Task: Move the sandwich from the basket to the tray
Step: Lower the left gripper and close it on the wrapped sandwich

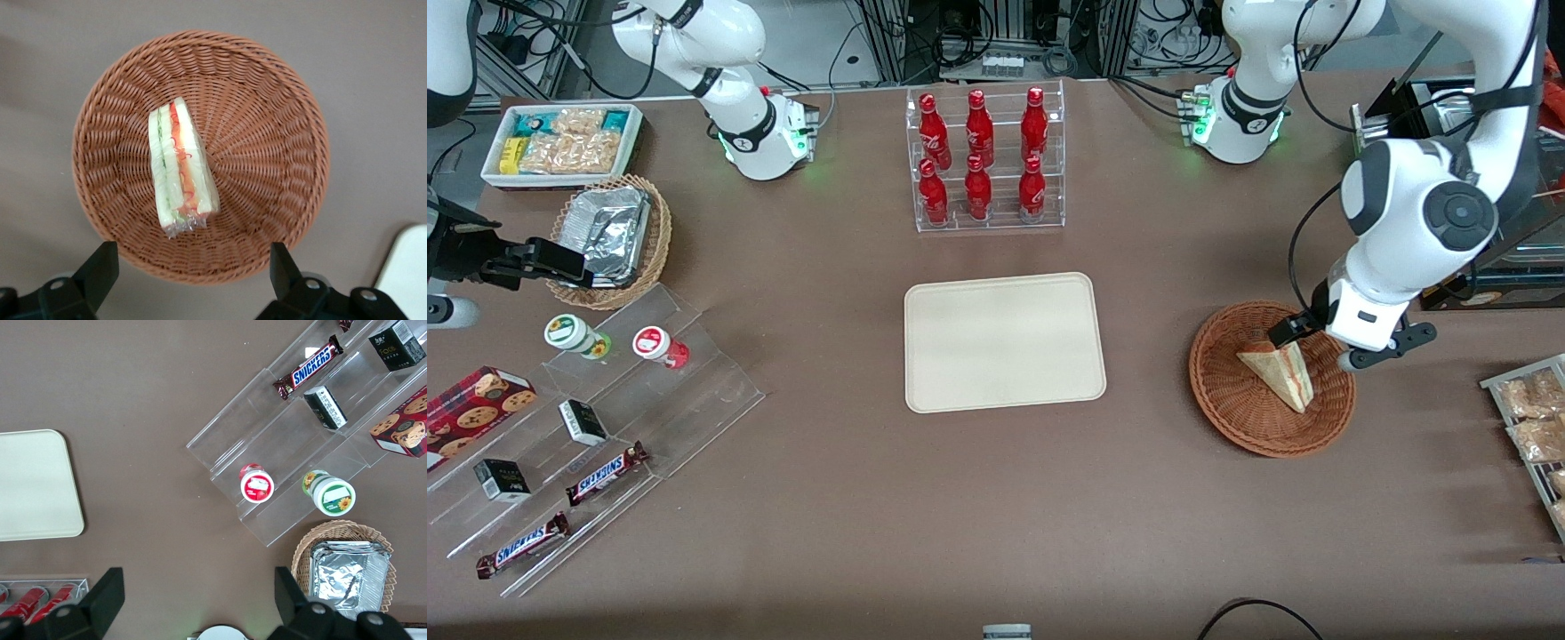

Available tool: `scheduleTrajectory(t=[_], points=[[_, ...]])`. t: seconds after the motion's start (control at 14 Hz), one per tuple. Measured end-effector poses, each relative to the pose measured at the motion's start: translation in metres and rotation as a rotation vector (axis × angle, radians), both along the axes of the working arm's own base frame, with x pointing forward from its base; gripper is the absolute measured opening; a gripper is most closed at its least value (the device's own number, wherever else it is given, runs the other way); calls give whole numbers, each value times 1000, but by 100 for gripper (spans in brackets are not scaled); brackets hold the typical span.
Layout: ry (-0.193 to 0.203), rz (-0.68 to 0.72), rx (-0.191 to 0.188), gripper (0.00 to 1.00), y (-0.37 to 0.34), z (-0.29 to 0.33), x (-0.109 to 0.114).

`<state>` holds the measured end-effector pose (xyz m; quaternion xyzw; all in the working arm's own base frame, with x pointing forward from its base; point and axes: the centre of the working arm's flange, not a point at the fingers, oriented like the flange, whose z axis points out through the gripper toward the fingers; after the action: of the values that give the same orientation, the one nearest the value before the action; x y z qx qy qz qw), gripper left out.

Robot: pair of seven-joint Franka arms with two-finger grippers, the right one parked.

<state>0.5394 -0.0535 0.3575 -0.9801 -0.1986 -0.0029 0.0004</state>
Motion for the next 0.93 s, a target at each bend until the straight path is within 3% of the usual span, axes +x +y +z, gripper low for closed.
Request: scheduleTrajectory(t=[0.93], points=[[28,75,-1,100,18,-85,6]])
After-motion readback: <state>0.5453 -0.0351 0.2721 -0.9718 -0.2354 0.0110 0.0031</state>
